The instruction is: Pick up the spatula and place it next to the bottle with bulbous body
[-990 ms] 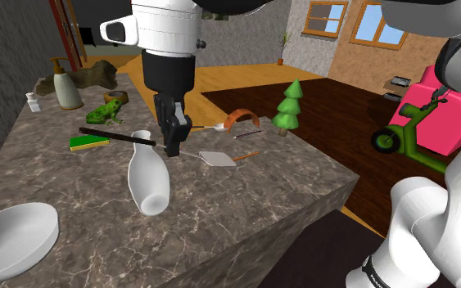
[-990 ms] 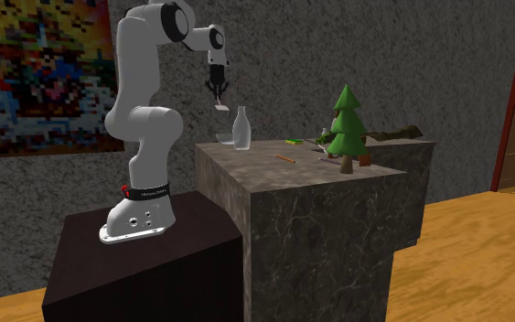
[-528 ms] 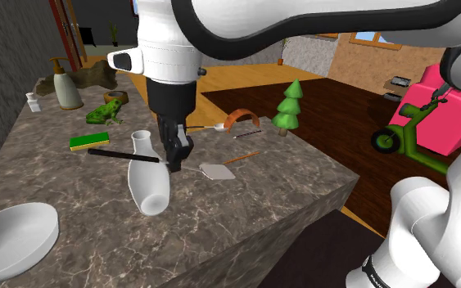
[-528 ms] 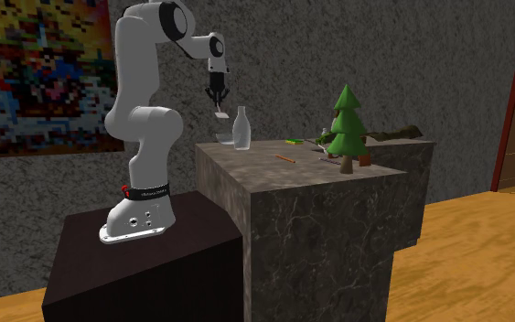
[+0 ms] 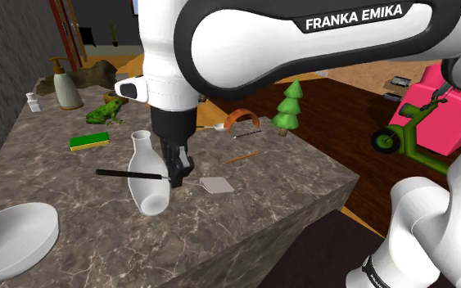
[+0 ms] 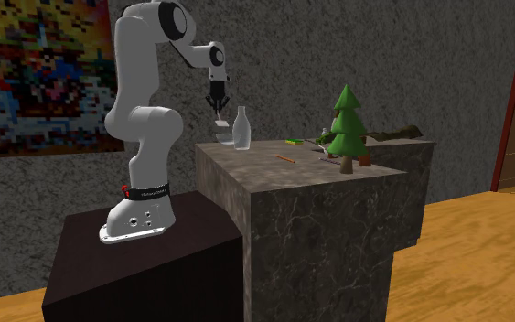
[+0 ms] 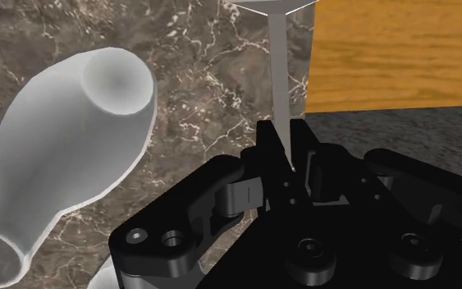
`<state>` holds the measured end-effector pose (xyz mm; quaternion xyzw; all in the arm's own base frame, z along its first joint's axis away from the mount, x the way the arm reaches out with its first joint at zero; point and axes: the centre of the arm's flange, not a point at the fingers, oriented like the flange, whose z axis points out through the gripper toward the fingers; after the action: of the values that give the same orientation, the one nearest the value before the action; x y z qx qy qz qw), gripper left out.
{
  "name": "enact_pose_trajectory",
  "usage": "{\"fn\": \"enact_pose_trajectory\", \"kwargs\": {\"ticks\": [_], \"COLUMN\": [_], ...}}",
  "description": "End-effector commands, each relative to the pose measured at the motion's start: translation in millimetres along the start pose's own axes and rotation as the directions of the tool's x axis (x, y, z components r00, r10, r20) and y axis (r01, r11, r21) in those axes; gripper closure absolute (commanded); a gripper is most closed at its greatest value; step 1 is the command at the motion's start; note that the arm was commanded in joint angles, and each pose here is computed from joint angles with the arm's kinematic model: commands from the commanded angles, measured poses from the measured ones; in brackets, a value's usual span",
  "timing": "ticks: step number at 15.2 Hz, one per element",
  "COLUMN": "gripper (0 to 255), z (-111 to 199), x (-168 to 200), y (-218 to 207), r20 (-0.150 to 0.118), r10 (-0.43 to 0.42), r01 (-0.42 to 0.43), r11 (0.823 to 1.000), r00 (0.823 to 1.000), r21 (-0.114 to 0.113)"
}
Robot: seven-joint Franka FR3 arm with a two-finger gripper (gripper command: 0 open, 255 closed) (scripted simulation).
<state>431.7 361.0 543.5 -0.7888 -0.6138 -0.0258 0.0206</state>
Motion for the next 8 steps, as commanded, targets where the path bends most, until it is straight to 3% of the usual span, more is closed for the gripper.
{"fn": "enact_pose_trajectory", "kwargs": {"ticks": [1, 8], "gripper": [255, 255], "z": [11.4, 48.3], "x": [-0.2, -2.6], "y": [0.3, 0.3], "r20": [0.000, 0.000], "r10": [0.000, 0.000], "r01": [0.000, 0.000], "r11": [1.000, 1.000], "r00": [1.000, 1.000], "r21": [0.000, 0.000]}}
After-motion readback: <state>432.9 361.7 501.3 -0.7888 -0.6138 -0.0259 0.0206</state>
